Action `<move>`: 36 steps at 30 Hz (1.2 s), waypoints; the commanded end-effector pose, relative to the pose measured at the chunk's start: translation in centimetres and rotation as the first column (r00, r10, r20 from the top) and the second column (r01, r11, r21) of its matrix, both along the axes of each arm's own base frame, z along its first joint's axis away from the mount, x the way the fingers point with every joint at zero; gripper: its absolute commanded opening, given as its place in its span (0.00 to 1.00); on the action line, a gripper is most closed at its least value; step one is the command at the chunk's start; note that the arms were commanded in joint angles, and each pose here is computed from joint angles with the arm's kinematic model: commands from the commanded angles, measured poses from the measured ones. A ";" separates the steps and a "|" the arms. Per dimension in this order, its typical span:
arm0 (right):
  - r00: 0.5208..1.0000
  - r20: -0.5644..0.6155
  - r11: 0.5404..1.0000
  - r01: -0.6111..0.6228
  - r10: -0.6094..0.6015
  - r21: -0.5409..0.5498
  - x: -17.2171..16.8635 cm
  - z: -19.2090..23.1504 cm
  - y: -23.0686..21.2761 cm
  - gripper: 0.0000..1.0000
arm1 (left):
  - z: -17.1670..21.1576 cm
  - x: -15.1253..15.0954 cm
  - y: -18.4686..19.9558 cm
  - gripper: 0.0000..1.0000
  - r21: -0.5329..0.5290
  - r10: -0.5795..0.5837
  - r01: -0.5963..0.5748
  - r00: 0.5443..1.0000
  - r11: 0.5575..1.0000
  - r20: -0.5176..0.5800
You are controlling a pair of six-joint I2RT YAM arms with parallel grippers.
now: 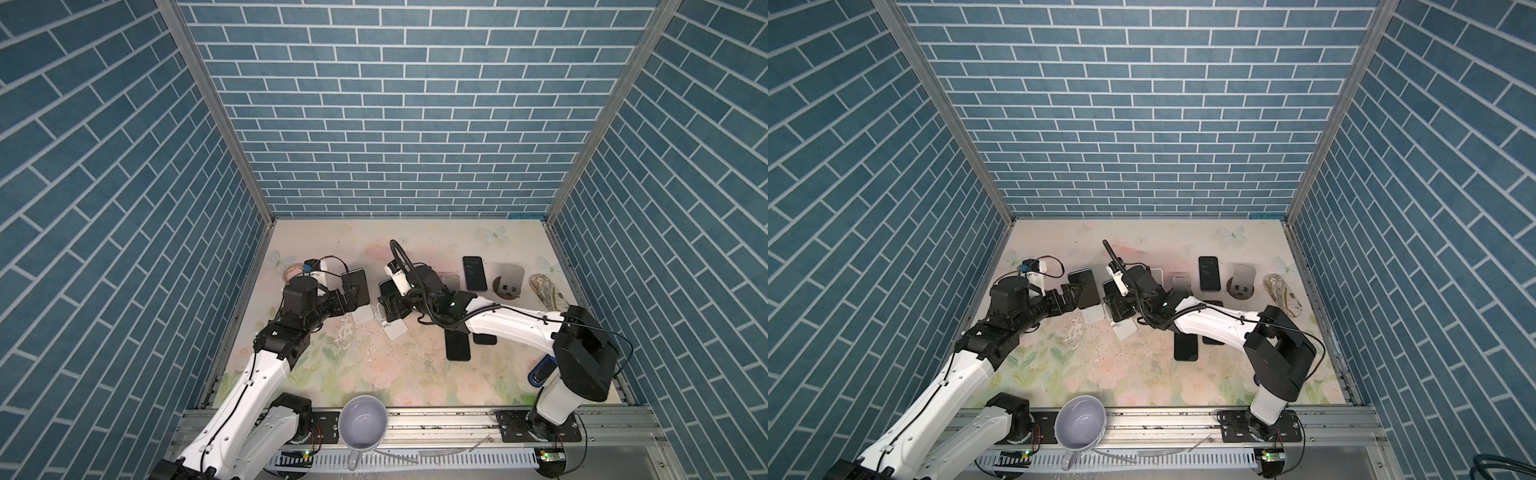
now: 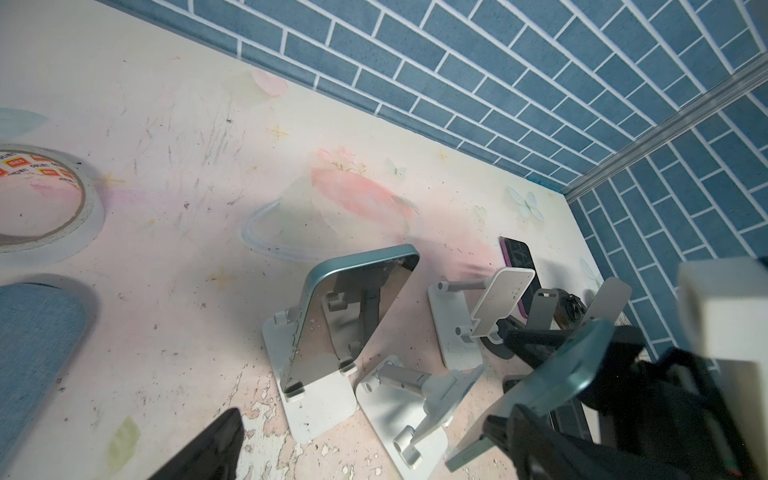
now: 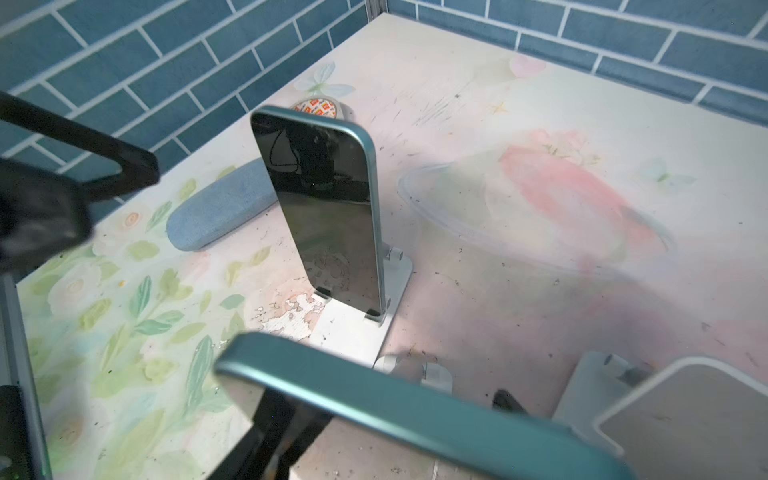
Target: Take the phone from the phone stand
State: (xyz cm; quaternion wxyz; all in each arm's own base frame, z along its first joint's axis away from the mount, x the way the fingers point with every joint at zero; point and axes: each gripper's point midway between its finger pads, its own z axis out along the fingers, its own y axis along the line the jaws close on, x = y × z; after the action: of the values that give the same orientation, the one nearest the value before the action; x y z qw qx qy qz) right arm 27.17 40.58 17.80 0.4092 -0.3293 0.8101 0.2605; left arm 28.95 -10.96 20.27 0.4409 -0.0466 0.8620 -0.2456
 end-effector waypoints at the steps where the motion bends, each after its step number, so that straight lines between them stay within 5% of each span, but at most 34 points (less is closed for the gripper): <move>1: 0.996 0.028 0.994 0.087 -0.089 0.061 0.5 4.9 -1.3 0.47 | 1.2 -0.3 -0.5 1.00 0.030 -0.039 0.037 0.998 0.999 0.047; 11: 0.957 -0.121 0.961 0.252 -0.265 -0.116 -0.8 1.1 -7.0 0.44 | 1.0 -0.4 -3.0 1.00 0.128 -0.049 0.044 0.998 0.991 0.042; 19: 0.848 -0.328 0.907 0.362 -0.416 -0.216 -2.7 -4.1 -10.8 0.41 | 1.2 -0.7 -4.0 1.00 0.108 0.053 -0.059 0.997 0.992 0.059; 26: 0.763 -0.455 0.887 0.372 -0.460 -0.275 -4.1 -8.3 -11.6 0.40 | 0.6 -0.9 -4.7 1.00 0.130 0.078 -0.081 0.997 0.988 0.026; 36: 0.716 -0.512 0.877 0.330 -0.474 -0.350 -5.2 -11.5 -11.3 0.40 | -0.3 -1.2 -6.4 1.00 0.177 0.050 -0.049 0.999 0.983 -0.004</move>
State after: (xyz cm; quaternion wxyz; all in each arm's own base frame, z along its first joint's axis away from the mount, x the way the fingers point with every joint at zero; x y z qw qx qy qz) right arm 22.59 29.26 7.41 0.1711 -0.1139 0.9665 0.1539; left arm 27.70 -17.41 19.48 0.4424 -0.0241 0.8814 -0.1639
